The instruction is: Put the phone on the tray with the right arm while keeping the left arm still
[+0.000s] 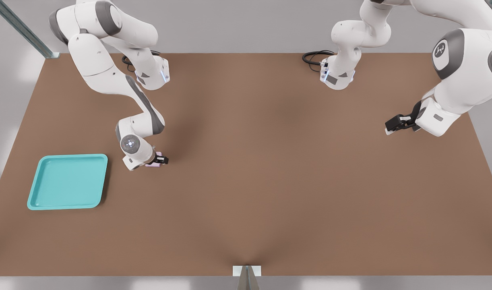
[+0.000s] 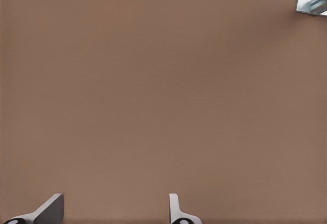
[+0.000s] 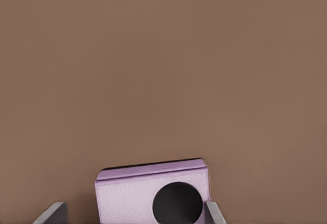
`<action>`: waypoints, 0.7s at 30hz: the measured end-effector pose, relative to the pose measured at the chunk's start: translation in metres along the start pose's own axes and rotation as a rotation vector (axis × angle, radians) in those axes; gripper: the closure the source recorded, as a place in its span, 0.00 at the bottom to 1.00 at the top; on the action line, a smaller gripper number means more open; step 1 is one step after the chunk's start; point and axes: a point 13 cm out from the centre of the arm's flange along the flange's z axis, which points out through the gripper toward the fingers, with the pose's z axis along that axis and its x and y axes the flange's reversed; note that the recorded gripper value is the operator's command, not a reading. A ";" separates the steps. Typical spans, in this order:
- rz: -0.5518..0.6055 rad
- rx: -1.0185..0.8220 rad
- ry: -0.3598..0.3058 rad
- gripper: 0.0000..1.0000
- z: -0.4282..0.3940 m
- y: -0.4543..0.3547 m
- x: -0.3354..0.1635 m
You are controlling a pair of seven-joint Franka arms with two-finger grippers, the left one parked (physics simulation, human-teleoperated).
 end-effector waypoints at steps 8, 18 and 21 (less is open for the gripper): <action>0.006 -0.006 -0.010 0.08 -0.001 0.001 -0.003; -0.003 0.005 -0.017 0.05 0.000 -0.002 -0.005; -0.005 0.006 -0.013 0.14 0.003 -0.002 -0.004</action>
